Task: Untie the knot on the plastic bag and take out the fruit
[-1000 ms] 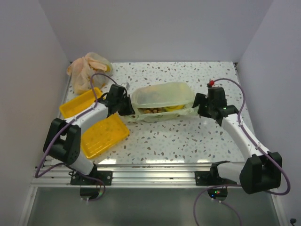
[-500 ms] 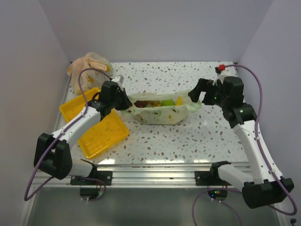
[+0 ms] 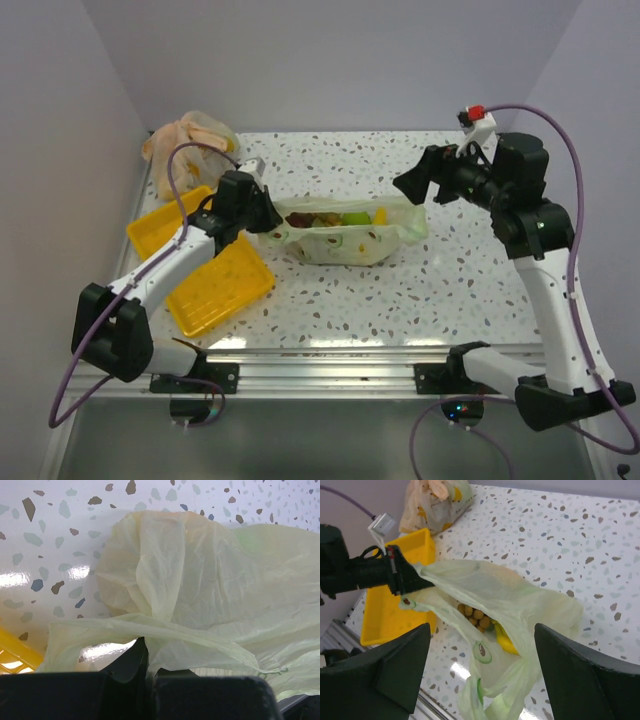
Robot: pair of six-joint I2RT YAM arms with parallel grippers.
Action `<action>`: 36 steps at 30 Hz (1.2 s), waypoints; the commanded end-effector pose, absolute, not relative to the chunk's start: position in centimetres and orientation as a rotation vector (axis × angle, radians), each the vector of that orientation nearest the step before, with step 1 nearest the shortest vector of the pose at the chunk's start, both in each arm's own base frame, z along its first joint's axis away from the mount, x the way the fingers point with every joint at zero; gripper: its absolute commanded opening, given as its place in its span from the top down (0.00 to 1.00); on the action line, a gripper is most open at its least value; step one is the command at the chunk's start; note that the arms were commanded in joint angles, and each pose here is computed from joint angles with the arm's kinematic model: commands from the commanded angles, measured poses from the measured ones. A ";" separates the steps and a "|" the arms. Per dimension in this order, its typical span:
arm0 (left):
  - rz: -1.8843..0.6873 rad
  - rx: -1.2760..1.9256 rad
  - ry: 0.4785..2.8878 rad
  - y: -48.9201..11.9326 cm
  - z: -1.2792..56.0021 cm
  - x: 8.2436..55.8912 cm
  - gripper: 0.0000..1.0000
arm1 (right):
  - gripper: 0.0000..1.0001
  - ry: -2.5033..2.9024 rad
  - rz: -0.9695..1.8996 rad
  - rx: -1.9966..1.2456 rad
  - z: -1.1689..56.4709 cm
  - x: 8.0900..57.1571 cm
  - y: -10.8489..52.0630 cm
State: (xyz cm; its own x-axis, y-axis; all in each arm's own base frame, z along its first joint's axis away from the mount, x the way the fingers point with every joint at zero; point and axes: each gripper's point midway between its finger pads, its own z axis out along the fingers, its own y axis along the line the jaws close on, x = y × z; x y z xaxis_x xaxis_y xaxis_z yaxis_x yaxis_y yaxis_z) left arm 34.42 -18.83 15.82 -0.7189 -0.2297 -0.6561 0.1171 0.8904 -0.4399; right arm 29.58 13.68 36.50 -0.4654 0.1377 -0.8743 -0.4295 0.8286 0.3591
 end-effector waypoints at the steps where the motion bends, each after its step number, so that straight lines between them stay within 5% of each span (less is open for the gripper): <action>1: -0.617 -0.091 2.206 -19.3 19.5 35.6 1.00 | 0.14 1.906 0.722 -0.433 39.2 27.6 16.2; 12: -0.607 -0.100 2.246 -19.7 18.5 35.2 1.00 | 0.44 1.988 0.753 -0.647 32.5 27.1 26.7; 21: -0.613 -0.102 2.242 -20.1 18.4 35.0 1.00 | 0.57 2.127 0.658 -0.646 21.4 29.2 29.0; 24: -0.616 -0.110 2.236 -20.2 18.2 35.4 1.00 | 0.61 2.207 0.635 -0.735 16.9 27.8 29.1; 26: -0.611 -0.122 2.234 -20.4 17.8 36.0 1.00 | 0.84 2.255 0.668 -0.839 14.4 25.6 29.3; 28: -0.628 -0.171 2.219 -20.8 17.6 37.0 1.00 | 0.90 2.249 0.736 -1.048 12.4 21.8 30.2; 36: -0.760 -0.227 2.195 -24.1 16.2 40.8 0.95 | 0.99 2.353 0.690 -1.159 8.3 18.6 28.8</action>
State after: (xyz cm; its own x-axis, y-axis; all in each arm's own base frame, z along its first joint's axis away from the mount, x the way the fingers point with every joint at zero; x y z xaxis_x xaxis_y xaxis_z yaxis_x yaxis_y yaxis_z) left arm 37.88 -21.72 12.89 -0.7389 -0.3150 -0.5956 0.0261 0.8699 -0.4925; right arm 18.80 29.16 8.72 -0.5784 -0.5843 -0.5692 -0.7983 0.5489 0.2478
